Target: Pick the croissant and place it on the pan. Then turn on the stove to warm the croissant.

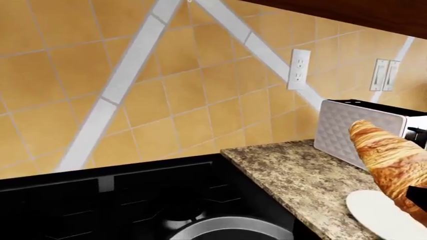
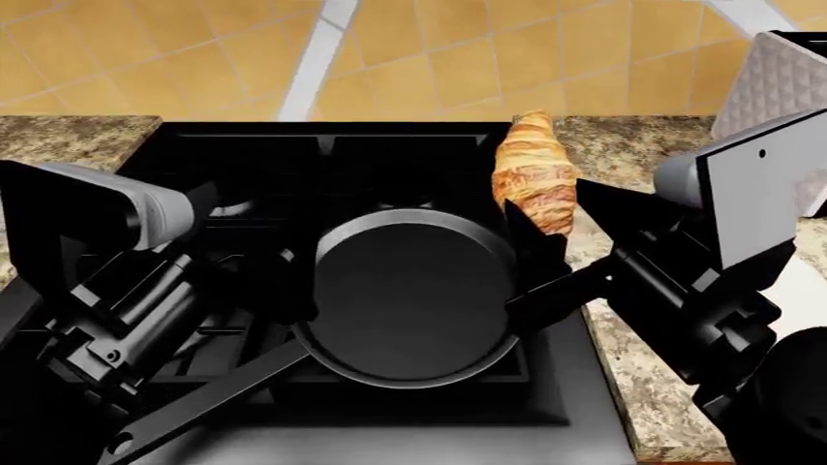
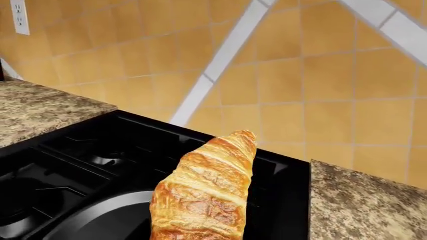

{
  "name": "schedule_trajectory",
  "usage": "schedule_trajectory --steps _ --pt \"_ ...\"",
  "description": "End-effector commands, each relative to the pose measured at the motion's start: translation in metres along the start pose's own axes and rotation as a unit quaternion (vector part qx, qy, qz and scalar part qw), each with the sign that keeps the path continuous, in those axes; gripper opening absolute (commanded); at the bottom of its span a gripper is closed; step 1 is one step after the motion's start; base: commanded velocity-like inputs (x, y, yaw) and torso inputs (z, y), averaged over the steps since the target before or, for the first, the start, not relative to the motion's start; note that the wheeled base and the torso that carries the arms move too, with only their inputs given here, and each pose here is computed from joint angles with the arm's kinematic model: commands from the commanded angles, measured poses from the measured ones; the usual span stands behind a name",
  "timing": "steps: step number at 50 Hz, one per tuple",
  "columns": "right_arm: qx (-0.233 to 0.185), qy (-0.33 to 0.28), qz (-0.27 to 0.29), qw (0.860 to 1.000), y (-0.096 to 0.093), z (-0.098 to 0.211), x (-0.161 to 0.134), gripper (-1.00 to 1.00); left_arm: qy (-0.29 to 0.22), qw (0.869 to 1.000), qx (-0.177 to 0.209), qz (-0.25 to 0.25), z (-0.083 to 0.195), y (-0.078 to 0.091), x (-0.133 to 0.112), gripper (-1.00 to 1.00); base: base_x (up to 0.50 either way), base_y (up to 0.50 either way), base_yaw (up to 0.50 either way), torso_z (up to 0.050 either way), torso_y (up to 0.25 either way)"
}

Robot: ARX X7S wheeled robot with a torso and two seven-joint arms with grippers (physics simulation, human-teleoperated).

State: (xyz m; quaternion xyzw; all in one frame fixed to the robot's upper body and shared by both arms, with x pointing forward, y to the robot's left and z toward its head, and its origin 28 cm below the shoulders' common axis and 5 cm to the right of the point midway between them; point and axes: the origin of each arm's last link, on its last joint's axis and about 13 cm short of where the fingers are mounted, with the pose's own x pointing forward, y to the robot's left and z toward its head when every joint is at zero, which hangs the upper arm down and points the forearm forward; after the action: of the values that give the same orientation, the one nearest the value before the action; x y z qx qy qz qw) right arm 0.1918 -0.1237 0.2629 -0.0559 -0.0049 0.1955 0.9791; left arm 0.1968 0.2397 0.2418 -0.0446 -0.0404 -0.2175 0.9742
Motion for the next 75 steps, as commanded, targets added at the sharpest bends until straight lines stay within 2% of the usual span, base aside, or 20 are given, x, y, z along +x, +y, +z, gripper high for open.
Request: schedule_trajectory --steps 1,34,75 --pt "-0.017 0.015 0.019 1.0 -0.001 0.005 0.006 -1.0 0.0 1.0 -0.001 -0.001 -0.001 0.001 0.0 1.0 0.0 0.0 0.0 0.0 0.0" --pt "-0.043 0.086 0.091 0.991 -0.012 0.014 0.042 -1.0 0.003 1.0 -0.004 -0.001 -0.003 0.003 0.003 1.0 0.0 0.0 0.0 0.0 0.0" --pt "-0.049 0.144 0.156 0.976 -0.01 -0.008 0.066 -1.0 0.001 1.0 0.005 -0.002 -0.001 0.003 0.005 1.0 0.0 0.0 0.0 0.0 0.0"
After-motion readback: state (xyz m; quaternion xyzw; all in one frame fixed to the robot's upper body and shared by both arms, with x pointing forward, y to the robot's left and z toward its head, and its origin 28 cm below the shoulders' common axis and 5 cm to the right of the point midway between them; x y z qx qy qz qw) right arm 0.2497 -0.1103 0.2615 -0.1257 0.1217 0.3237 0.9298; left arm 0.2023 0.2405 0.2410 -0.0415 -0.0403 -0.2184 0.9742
